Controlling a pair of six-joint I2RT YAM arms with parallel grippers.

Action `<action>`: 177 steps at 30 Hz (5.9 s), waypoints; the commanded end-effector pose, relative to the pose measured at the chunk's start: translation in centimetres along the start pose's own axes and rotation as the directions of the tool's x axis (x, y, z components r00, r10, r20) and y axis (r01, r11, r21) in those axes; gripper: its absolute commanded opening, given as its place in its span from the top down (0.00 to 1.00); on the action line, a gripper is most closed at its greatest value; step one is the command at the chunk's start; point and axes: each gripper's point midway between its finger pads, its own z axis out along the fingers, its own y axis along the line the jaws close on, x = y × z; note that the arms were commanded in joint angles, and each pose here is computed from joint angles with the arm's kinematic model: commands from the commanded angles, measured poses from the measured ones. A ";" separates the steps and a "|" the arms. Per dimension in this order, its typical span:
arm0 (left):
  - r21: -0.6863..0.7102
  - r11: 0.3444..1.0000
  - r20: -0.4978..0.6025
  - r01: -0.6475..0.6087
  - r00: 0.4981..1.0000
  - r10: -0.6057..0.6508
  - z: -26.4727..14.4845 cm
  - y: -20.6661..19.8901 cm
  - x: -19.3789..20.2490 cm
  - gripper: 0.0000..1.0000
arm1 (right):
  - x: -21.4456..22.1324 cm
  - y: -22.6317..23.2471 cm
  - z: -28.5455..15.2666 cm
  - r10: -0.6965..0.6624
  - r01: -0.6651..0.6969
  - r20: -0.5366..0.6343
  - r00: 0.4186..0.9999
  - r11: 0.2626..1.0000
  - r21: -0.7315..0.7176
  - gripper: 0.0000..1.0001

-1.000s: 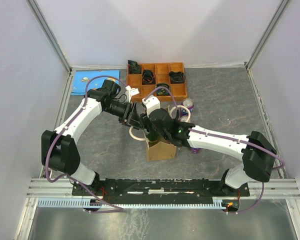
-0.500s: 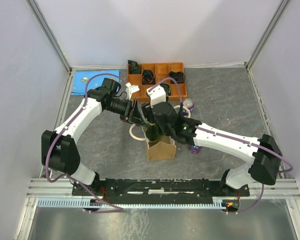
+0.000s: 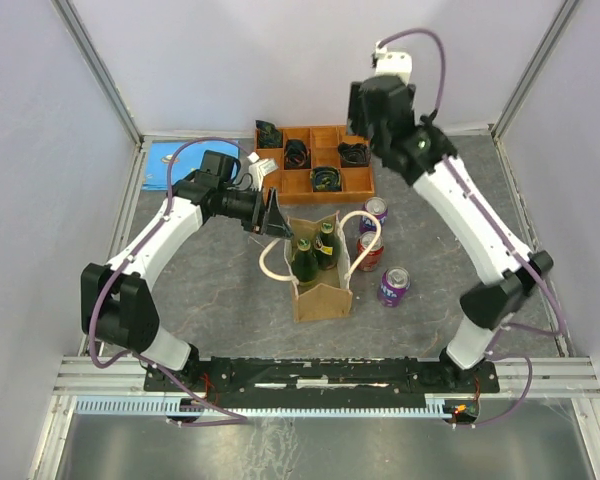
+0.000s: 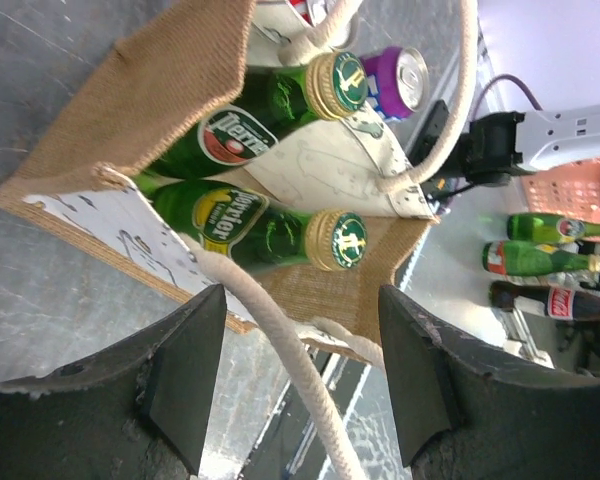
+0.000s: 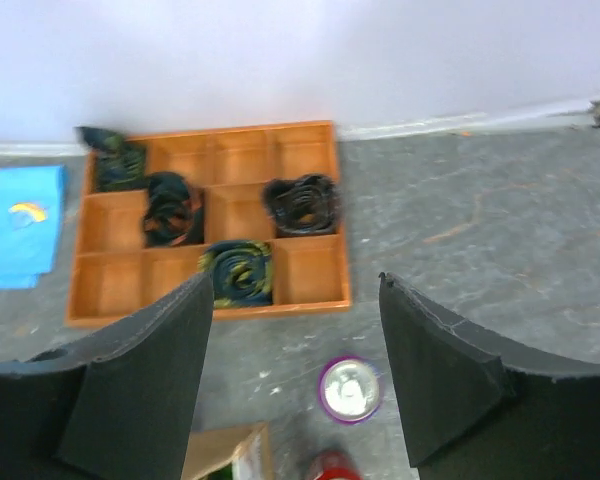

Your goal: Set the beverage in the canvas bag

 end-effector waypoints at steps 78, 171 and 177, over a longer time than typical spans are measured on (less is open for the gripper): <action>-0.134 0.989 0.050 -0.063 0.996 0.070 -0.9 1.4 0.4 0.32 | 5.1 -6.3 -1.3 0.097 -0.130 -0.516 0.851 0.991 -0.028 1.00; -0.158 0.985 -0.027 -0.065 0.998 0.062 -1.1 2.1 2.2 0.32 | 31.6 5.6 -9.2 -0.267 0.162 -0.503 0.822 0.956 -0.244 0.91; -0.155 0.986 -0.027 -0.068 0.998 0.064 -1.2 2.0 2.2 0.32 | 30.1 5.7 -9.6 -0.248 0.143 -0.494 0.833 0.960 -0.241 0.58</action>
